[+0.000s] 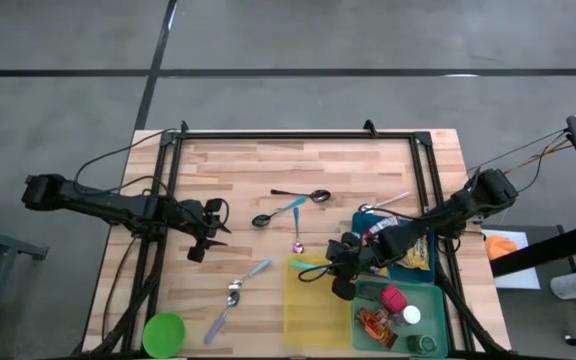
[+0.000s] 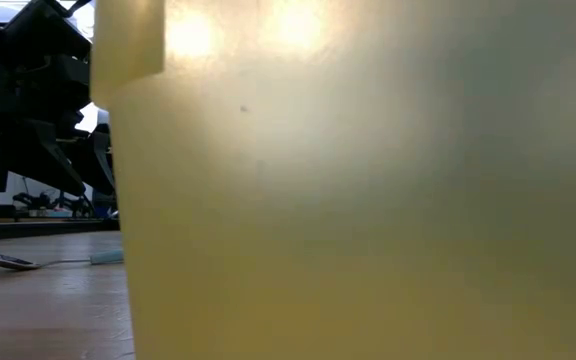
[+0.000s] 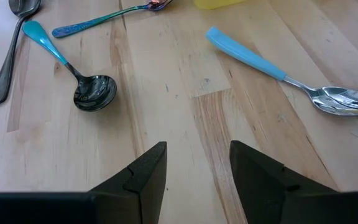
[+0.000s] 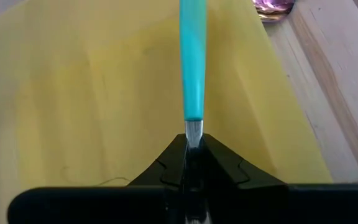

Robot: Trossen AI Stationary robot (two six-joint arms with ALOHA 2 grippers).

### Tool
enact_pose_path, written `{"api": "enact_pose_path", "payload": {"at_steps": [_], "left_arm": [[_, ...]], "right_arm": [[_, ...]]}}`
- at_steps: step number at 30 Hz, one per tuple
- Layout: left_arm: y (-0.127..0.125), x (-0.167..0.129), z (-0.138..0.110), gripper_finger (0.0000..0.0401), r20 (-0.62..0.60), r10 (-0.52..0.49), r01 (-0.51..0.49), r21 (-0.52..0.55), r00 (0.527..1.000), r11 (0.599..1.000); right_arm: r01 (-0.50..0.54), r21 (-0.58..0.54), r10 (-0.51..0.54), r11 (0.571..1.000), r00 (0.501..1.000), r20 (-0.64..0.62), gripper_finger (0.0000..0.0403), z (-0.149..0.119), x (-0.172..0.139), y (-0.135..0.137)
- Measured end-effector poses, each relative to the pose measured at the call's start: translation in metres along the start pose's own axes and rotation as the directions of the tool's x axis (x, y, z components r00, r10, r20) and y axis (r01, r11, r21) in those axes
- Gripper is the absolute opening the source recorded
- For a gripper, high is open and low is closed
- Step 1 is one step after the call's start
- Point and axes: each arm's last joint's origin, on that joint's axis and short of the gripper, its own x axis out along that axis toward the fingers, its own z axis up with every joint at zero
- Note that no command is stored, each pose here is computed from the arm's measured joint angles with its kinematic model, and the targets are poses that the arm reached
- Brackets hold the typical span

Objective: Pick & Place Food Item
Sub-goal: Put the light blue spoon into the yellow bin, then put the black spoon into the yellow bin

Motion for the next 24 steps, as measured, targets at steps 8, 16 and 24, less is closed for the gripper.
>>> {"api": "enact_pose_path", "payload": {"at_steps": [8, 16, 24], "left_arm": [[0.000, 0.000, 0.000, 0.0174, 0.000, 0.000, 0.000, 0.000, 1.000, 1.000], [0.000, 0.000, 0.000, 0.0174, 0.000, 0.000, 0.000, 0.000, 1.000, 1.000], [0.000, 0.000, 0.000, 0.0174, 0.000, 0.000, 0.000, -0.001, 1.000, 1.000]], "right_arm": [[0.017, 0.027, -0.017, 0.999, 1.000, 0.016, 0.0079, -0.001, 0.001, -0.002], [0.034, 0.027, -0.035, 0.999, 0.999, 0.036, 0.0132, 0.000, 0.001, -0.002], [0.002, 0.014, -0.003, 1.000, 0.996, 0.092, 0.0134, 0.016, -0.009, 0.011]]}}
